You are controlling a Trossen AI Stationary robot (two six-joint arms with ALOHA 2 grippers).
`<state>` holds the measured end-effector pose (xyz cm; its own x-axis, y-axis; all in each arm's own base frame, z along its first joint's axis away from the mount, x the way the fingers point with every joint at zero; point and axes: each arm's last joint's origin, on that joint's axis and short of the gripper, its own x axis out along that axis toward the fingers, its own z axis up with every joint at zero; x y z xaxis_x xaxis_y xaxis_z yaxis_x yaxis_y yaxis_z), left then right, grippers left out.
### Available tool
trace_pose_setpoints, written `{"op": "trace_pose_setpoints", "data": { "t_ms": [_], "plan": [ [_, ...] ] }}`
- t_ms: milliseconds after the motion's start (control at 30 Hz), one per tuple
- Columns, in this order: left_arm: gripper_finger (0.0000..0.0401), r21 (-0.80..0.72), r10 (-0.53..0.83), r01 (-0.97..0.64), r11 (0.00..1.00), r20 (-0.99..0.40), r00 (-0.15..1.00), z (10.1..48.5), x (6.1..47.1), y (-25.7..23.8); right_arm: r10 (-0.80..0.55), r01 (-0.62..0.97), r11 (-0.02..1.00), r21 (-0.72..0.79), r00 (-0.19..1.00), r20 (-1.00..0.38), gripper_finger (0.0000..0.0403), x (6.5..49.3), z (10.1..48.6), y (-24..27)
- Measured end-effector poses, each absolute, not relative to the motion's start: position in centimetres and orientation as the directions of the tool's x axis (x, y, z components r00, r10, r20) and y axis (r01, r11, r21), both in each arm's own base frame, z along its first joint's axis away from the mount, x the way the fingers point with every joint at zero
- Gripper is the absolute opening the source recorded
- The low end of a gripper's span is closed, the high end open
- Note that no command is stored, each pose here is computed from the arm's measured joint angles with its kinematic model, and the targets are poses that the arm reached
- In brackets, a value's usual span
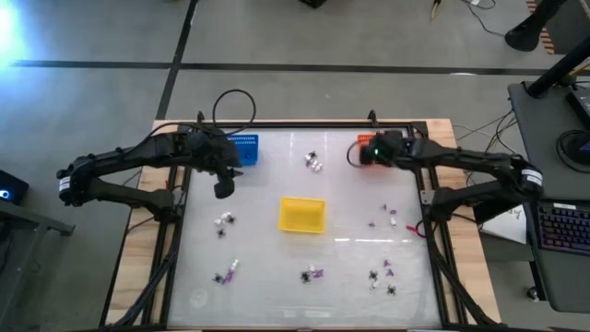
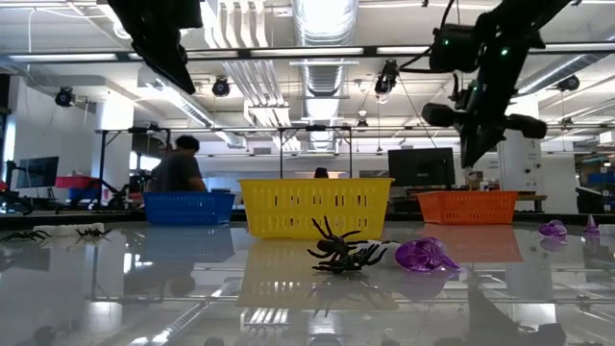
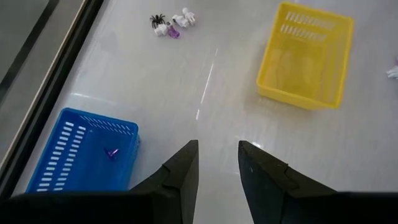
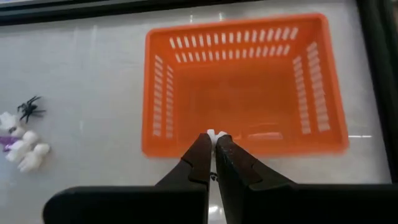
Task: Sort Halloween decoration
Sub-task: Put the white skeleton toy into the orange bin
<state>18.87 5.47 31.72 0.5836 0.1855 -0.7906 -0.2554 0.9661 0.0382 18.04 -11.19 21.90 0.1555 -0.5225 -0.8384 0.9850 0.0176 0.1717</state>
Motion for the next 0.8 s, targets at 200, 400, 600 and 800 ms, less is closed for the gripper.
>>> {"op": "trace_pose_setpoints", "data": {
  "t_ms": [200,400,600,800],
  "plan": [
    [0.0096,0.070,0.245,-0.318,0.946,-0.794,0.556,31.6,18.9,5.7,-0.481,0.983,0.049,0.179,0.180,-0.858,0.0009,17.9,20.8,-14.3],
    [0.0096,0.071,0.263,-0.345,0.936,-0.794,0.549,31.6,18.8,5.8,-0.430,0.986,0.074,0.147,0.164,-0.888,0.0009,17.9,19.4,-15.7],
    [0.0096,0.093,0.293,-0.367,0.925,-0.791,0.537,31.6,18.8,6.0,-0.420,0.990,0.074,0.118,0.139,-0.897,0.0009,17.9,18.6,-16.5],
    [0.0096,0.109,0.314,-0.382,0.918,-0.788,0.529,31.6,18.7,6.0,-0.444,0.987,0.083,0.136,0.159,-0.882,0.0009,18.0,18.8,-16.9]
  ]
}}
